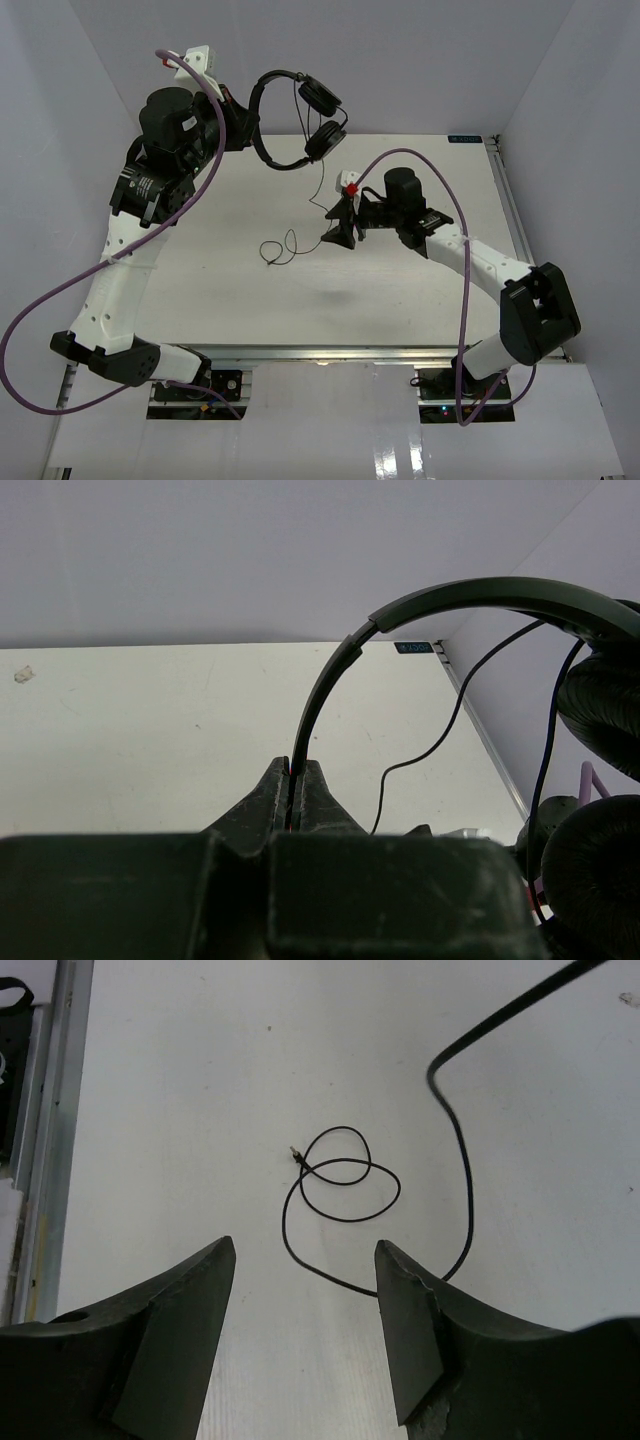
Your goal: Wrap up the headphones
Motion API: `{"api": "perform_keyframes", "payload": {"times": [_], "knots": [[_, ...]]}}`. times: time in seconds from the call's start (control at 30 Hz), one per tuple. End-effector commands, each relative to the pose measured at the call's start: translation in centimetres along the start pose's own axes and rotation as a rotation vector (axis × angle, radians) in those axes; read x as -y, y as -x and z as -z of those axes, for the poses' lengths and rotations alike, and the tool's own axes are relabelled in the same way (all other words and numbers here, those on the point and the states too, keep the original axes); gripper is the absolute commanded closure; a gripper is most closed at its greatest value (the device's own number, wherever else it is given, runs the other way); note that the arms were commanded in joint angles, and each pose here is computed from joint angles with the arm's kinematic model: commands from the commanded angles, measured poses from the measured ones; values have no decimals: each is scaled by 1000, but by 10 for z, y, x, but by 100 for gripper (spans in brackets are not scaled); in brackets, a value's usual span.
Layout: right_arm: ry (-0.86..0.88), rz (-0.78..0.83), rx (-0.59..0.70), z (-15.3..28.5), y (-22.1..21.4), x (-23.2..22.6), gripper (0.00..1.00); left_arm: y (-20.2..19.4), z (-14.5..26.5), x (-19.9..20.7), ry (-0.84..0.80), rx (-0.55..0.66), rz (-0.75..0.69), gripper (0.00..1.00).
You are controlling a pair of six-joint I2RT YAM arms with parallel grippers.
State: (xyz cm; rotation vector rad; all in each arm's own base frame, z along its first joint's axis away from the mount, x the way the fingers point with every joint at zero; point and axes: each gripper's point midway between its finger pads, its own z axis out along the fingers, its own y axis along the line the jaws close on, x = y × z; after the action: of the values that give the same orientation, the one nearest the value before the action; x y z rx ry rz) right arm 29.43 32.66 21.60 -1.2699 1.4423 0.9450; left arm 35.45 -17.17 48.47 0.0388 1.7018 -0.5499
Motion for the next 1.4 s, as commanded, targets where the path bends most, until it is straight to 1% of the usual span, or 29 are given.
{"api": "perform_keyframes", "payload": {"times": [0.0,0.07,0.13,0.17,0.2,0.27,0.33,0.37,0.47,0.53,0.6,0.7,0.8,0.87,0.9,1.0,1.03,1.07,1.13,1.2,1.23,1.27,1.33,1.37], "knots": [[-242,-71,45,8,18,50,32,23,21,6,-14,77,4,100],[-334,-121,40,12,13,62,27,22,21,5,-10,77,3,100],[-359,-147,36,12,8,66,22,22,21,5,-9,76,3,100],[-379,-160,32,11,4,68,15,22,20,5,-11,76,3,100],[-385,-192,27,10,-1,68,11,23,20,6,-14,78,4,100],[-331,-256,7,0,-13,60,9,24,19,7,-17,80,5,100],[-225,-359,-2,-14,-25,41,9,25,19,7,-19,81,5,100],[-178,-383,2,-19,-28,31,8,25,19,7,-19,80,6,100],[-158,-459,-6,-32,-40,13,8,24,18,7,-18,78,6,100],[-198,-526,18,-35,-44,18,8,23,18,7,-18,74,7,100],[-202,-607,35,-40,-47,18,9,23,18,8,-21,76,8,100],[-119,-706,121,-49,-34,10,13,22,17,8,-22,72,11,100],[-33,-764,235,-51,-14,-4,22,20,15,7,-22,70,13,100],[0,-753,276,-54,-3,-6,35,18,14,6,-18,68,13,100],[22,-750,281,-55,0,-9,46,17,14,5,-13,68,13,100],[44,-751,298,-55,4,-11,61,16,13,3,-5,69,10,100],[48,-750,298,-55,4,-12,70,14,11,2,-1,66,10,100],[52,-747,299,-54,4,-13,76,14,11,1,4,68,10,100],[54,-711,305,-48,9,-17,84,14,10,-2,19,72,8,100],[54,-684,276,-44,4,-23,91,13,8,-6,34,73,0,100],[47,-636,258,-41,4,-25,92,12,5,-8,43,72,-5,100],[40,-552,238,-38,5,-27,92,11,3,-11,54,71,-8,100],[11,-495,138,-32,-12,-31,92,8,-3,-17,68,64,-14,100],[-4,-435,106,-27,-17,-32,92,6,-7,-21,79,59,-16,100]]}}
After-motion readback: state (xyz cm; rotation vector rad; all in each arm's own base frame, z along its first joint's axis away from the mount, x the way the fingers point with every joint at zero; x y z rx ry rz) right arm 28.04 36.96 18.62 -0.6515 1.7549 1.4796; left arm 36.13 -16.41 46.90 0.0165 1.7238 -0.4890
